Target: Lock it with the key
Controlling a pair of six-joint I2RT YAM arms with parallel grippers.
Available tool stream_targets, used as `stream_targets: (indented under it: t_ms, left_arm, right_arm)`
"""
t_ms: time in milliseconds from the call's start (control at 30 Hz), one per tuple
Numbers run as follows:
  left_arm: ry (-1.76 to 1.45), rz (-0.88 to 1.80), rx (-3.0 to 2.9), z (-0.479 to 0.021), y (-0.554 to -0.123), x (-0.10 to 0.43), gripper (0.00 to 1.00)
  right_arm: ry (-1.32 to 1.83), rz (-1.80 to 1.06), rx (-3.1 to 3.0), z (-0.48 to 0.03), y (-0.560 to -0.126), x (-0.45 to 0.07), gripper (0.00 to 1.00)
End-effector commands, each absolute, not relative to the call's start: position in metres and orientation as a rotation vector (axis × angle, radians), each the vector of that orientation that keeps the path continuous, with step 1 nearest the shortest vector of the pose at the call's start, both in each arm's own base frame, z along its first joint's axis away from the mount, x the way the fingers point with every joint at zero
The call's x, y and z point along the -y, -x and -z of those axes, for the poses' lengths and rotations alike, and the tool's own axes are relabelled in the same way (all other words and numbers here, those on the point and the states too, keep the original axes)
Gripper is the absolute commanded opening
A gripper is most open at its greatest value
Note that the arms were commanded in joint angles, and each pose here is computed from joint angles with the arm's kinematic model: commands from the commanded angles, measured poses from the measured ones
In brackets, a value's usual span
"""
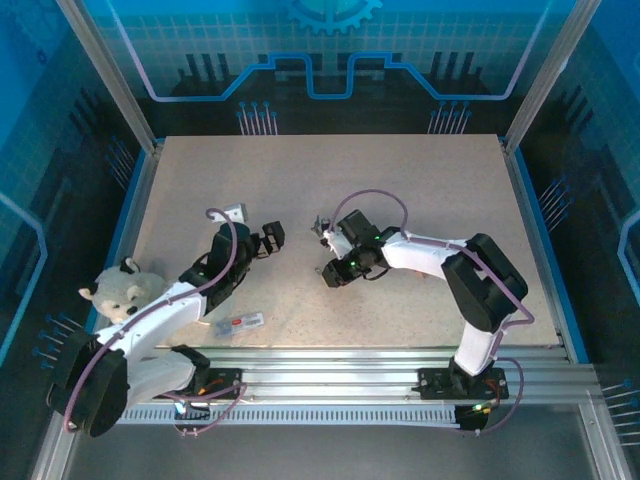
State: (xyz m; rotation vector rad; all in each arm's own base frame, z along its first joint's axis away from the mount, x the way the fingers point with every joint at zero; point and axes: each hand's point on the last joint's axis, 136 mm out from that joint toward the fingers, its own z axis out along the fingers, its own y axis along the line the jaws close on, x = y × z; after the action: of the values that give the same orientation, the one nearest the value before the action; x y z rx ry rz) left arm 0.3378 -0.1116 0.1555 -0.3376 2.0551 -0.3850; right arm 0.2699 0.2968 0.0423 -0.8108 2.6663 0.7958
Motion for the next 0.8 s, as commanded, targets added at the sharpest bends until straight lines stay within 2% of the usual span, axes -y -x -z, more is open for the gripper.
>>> stream_targets:
  t_ms: [0, 467, 767]
  left_arm:
    - [0.320, 0.479, -2.061, -0.156, -0.340, 0.128, 0.99]
    - [0.284, 0.899, -2.172, -0.140, -0.336, 0.195, 0.99]
    - [0.258, 1.043, -2.269, -0.132, -0.314, 0.236, 0.96]
  right_arm:
    - [0.739, -0.959, -2.583, -0.065, -0.274, -0.304, 0.26]
    - [0.623, -1.015, -2.484, -0.086, -0.285, -0.288, 0.25]
    - [0.607, -1.029, -2.487, -0.082, -0.280, -0.284, 0.25]
